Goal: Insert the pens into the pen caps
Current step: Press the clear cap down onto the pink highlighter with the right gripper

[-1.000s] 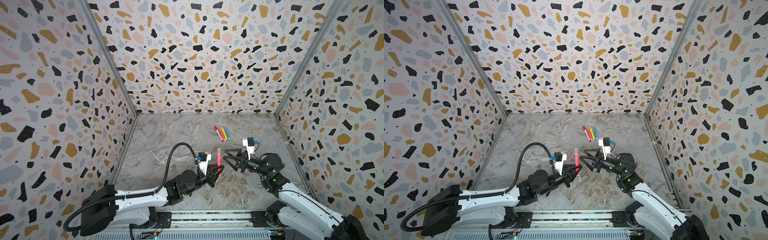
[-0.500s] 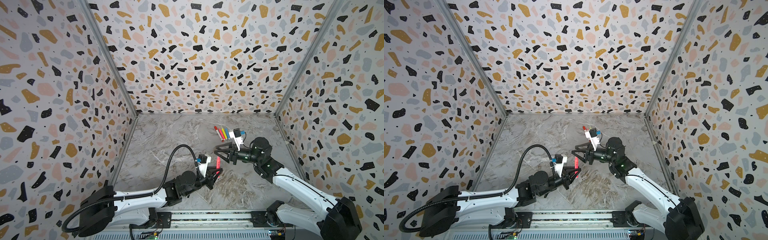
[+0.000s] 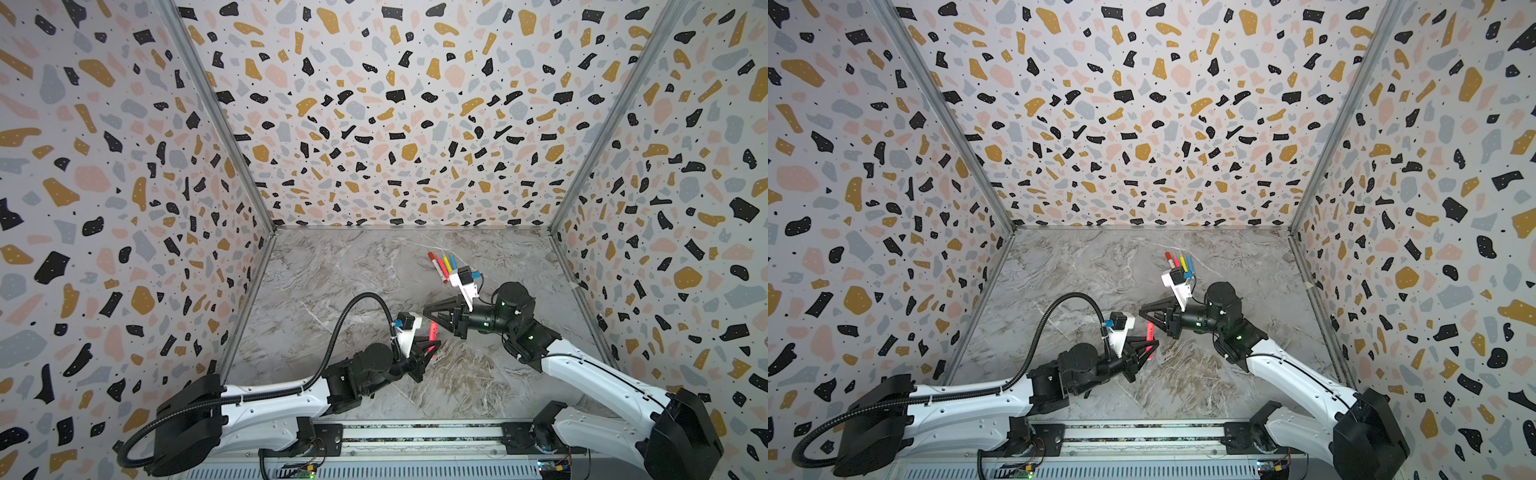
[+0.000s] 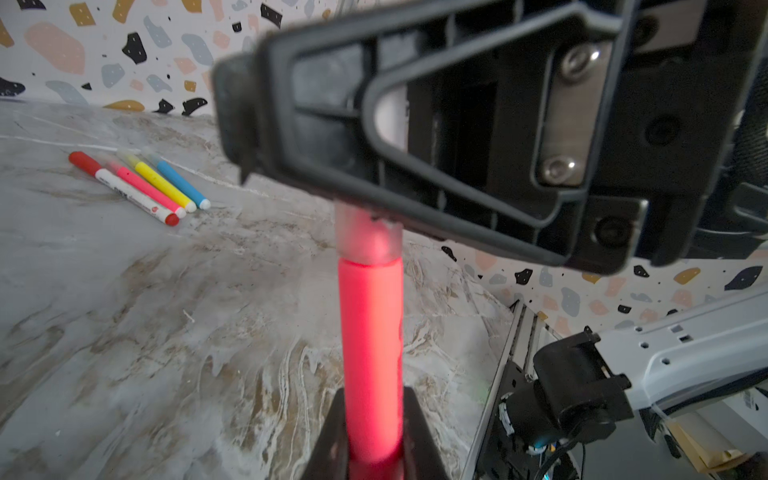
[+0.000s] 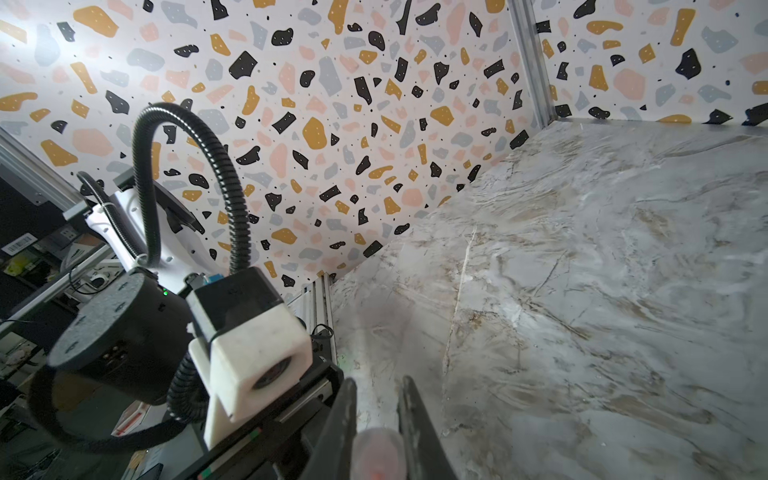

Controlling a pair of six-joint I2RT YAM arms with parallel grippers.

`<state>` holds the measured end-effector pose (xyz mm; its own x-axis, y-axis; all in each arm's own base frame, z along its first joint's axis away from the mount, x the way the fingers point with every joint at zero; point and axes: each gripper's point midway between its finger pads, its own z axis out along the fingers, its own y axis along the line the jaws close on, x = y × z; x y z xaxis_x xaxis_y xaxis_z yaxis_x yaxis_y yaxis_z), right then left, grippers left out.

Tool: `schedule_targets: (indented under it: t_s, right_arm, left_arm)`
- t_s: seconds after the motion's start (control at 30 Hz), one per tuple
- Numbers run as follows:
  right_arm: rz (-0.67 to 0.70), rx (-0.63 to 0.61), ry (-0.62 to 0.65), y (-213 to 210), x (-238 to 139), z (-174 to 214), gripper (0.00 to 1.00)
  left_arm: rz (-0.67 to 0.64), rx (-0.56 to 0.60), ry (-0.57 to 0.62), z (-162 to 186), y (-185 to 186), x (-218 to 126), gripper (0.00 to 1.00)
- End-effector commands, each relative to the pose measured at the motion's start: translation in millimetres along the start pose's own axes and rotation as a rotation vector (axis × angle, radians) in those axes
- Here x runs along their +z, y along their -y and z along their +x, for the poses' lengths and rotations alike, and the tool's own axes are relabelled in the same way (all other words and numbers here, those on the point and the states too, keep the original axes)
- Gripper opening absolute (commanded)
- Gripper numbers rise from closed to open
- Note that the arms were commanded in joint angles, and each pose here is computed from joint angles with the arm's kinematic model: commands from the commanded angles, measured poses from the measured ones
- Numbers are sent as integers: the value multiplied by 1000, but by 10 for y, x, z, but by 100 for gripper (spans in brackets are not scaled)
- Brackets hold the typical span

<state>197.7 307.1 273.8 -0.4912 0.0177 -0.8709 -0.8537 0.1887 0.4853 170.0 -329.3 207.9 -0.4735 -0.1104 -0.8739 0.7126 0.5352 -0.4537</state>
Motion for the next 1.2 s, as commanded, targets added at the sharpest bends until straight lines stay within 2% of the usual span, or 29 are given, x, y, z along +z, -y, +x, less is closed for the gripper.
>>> schedule_targets:
  t_s: [0.0, 0.2, 0.33, 0.47, 0.67, 0.9, 1.03, 1.17]
  right_arm:
    - [57, 72, -120, 132, 7, 690, 0]
    - [68, 178, -139, 106, -78, 1385, 0]
    - [58, 215, -192, 26, -101, 1761, 0]
    - [41, 229, -238, -55, -101, 1989, 0]
    - [-22, 231, -271, -182, -57, 2098, 0]
    - [-66, 239, -334, -300, 13, 2273, 0]
    - [-32, 239, -322, -252, 40, 2233, 0]
    - [108, 136, -310, -105, 113, 1925, 0]
  left_arm:
    - [71, -17, 282, -925, 259, -171, 0]
    - [174, -22, 442, -1507, 339, -439, 0]
    - [254, 26, 482, -1761, 511, -561, 0]
    - [272, 51, 504, -1885, 556, -640, 0]
    - [327, 34, 568, -2011, 585, -831, 0]
    - [326, 54, 605, -2129, 580, -966, 0]
    - [246, 85, 544, -2022, 455, -829, 0]
    - [143, 95, 432, -1654, 176, -631, 0]
